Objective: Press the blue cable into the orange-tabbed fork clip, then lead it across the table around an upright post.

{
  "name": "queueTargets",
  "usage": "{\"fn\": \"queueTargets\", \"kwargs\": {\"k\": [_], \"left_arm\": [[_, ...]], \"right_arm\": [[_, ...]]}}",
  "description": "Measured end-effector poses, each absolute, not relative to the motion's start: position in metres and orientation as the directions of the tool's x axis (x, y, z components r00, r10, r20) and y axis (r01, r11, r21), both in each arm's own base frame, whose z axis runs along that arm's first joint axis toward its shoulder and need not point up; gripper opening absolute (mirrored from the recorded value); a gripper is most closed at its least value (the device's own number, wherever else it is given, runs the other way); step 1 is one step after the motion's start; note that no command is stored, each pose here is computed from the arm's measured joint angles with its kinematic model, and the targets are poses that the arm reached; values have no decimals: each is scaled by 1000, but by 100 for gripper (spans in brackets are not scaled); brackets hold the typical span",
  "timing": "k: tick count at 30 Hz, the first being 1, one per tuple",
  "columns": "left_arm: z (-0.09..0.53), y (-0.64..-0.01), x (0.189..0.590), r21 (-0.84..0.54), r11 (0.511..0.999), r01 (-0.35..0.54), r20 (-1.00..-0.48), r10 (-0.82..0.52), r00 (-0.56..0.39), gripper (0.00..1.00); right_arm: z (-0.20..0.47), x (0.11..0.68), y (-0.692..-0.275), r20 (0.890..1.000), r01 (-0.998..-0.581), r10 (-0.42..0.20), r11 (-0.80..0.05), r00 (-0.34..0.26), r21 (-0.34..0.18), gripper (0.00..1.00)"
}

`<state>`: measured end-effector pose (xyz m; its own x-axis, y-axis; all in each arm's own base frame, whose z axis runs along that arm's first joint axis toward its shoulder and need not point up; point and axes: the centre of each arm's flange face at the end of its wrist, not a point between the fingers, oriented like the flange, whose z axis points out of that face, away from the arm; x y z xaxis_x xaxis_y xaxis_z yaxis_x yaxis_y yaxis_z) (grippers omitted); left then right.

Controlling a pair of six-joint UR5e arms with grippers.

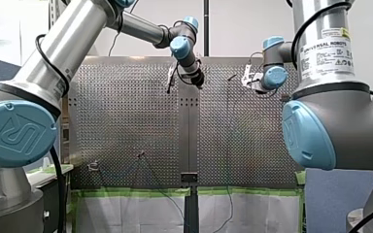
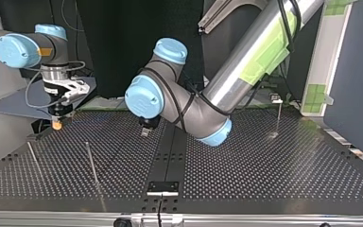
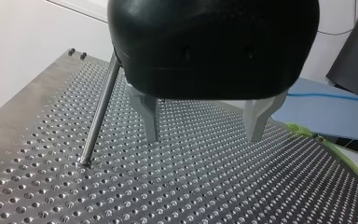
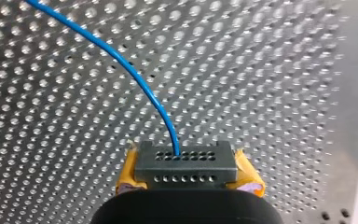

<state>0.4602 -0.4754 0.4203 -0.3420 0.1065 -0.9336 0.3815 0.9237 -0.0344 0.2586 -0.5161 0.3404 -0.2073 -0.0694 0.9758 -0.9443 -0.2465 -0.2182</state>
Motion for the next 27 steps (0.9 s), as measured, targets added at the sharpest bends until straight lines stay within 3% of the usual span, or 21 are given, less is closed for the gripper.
{"fn": "queueTargets", "kwargs": {"k": [9,27], "left_arm": [[420,-475,460,-35,924,381,-933,106,-343,88],[454,-468,448,-48,917,396,-950,80,-302,88]], "right_arm": [[383,254,-498,974,-940,-57,-252,-221,-228,0],[417,254,-508,974,-933,-23,-283,-227,-224,0]]}}
